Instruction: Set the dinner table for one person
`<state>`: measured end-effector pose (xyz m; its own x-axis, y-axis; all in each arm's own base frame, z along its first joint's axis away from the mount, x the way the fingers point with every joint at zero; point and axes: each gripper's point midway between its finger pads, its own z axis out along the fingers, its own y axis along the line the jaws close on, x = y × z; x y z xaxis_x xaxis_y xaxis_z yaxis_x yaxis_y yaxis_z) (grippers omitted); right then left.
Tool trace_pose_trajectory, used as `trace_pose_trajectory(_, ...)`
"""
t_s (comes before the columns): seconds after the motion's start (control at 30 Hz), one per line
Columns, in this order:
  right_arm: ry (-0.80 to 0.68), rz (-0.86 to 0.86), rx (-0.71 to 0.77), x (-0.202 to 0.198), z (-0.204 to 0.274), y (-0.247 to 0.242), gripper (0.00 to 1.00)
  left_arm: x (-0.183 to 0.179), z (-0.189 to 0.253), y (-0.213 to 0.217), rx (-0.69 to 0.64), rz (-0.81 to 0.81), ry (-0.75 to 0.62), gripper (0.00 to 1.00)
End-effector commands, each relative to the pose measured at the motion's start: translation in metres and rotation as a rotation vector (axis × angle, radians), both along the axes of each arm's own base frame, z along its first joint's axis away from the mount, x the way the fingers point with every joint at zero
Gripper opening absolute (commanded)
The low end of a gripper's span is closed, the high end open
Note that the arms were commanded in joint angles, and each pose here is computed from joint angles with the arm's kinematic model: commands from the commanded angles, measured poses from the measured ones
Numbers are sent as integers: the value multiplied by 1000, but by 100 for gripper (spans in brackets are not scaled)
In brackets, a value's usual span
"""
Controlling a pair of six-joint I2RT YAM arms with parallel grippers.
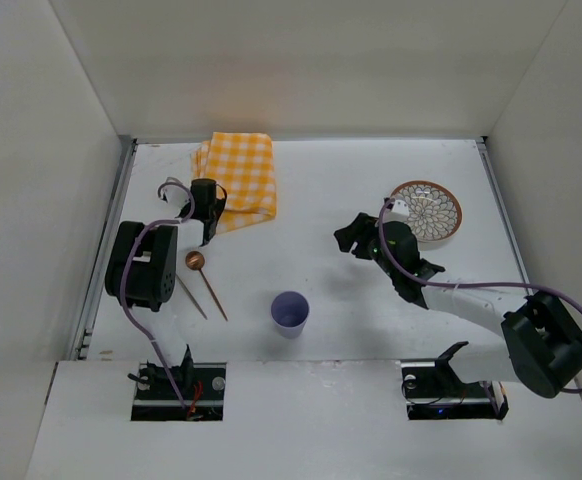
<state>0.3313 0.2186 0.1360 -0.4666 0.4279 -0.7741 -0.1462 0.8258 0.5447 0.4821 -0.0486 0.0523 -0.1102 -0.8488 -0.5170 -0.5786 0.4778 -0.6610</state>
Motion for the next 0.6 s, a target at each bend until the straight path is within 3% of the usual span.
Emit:
trace_pose_trajectory(0.0, -79, 13, 42, 6, 29, 8, 68, 10, 43, -7, 3, -40, -109, 9)
trace_pose_trajectory(0.17, -75, -4, 50, 7, 28, 4, 68, 6, 100, -53, 95, -196, -226, 6)
trace_pose_trajectory(0.33, -73, -123, 79, 11, 28, -13, 70, -7, 148, -149, 209, -497, -329, 6)
trace_pose_trajectory(0.57, -76, -333, 107, 14, 24, -64, 73, -45, 168, -282, 386, -888, -443, 6)
